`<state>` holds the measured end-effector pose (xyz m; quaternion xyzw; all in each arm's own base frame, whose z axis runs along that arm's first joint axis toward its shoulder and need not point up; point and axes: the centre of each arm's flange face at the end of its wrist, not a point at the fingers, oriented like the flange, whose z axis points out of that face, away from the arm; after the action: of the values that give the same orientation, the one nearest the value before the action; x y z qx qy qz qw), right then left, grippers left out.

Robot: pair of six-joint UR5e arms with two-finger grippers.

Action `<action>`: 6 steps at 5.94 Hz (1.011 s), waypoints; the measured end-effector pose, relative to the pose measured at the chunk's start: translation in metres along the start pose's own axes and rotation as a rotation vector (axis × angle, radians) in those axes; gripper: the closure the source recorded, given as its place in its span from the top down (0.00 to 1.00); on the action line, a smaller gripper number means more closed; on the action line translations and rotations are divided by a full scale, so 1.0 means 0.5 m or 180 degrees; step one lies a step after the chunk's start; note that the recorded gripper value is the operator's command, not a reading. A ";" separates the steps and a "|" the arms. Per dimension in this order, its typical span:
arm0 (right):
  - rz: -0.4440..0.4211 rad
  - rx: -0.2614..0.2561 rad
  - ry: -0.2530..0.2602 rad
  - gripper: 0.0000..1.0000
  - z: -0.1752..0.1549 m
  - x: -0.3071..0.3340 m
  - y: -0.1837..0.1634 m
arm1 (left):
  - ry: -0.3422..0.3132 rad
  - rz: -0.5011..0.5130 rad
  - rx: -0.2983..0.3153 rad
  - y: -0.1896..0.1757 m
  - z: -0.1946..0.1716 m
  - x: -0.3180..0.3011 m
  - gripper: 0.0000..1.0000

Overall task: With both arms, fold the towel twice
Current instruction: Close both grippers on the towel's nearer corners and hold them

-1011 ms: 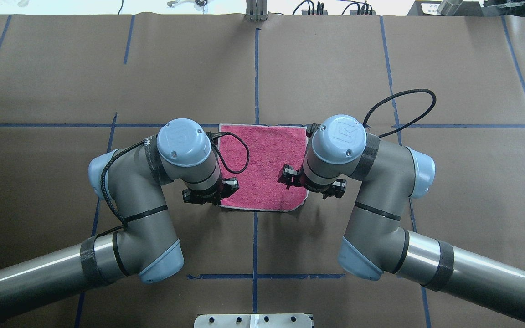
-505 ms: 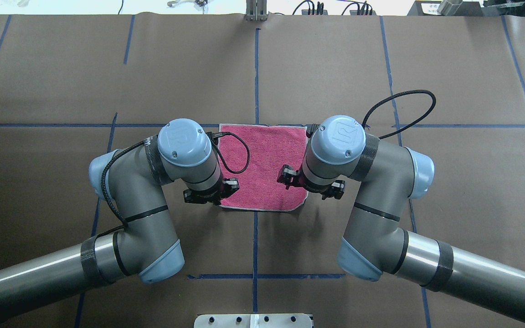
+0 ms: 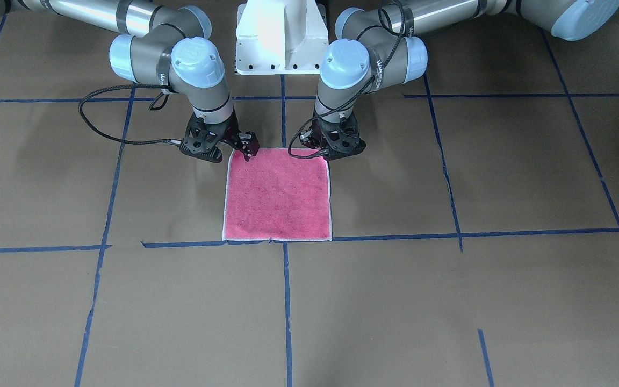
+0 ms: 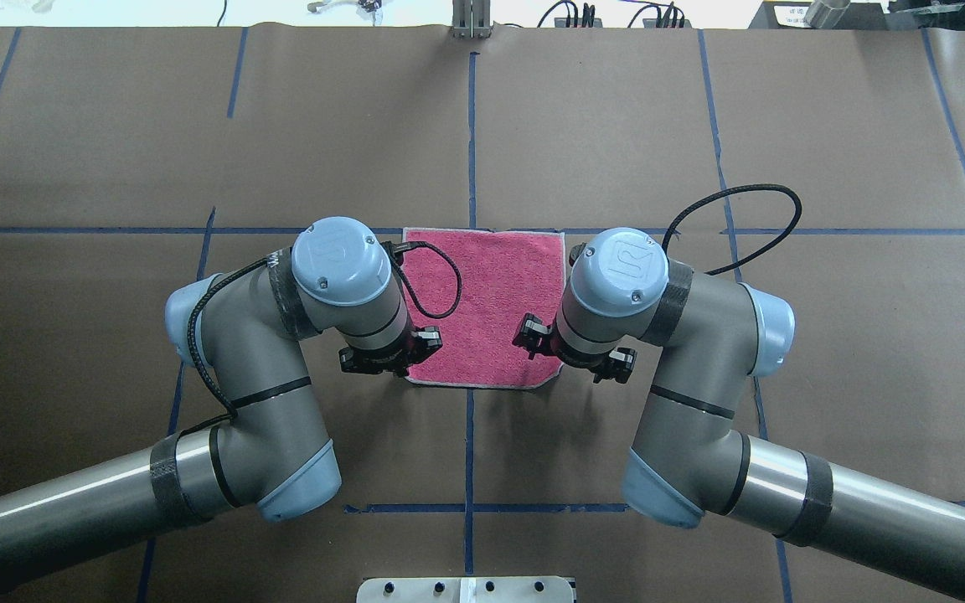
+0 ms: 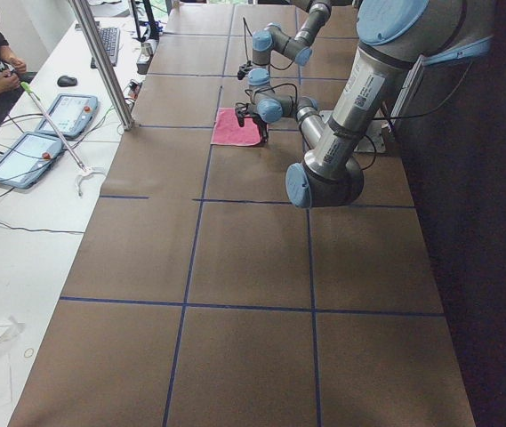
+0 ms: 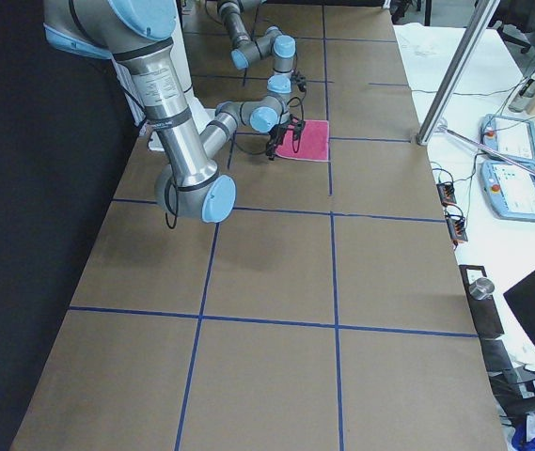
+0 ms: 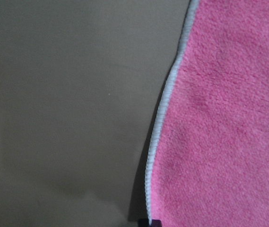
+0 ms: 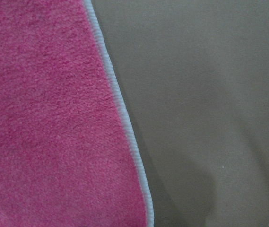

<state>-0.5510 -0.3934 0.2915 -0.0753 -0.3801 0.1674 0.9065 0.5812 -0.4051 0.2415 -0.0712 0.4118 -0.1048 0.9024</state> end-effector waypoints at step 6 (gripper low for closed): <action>0.0038 -0.0019 -0.0014 0.36 -0.003 -0.004 0.009 | 0.0001 -0.0001 0.0003 0.000 -0.001 0.001 0.07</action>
<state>-0.5525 -0.3900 0.2881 -0.0799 -0.3822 0.1718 0.9044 0.5811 -0.4054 0.2411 -0.0707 0.4119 -0.1051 0.9024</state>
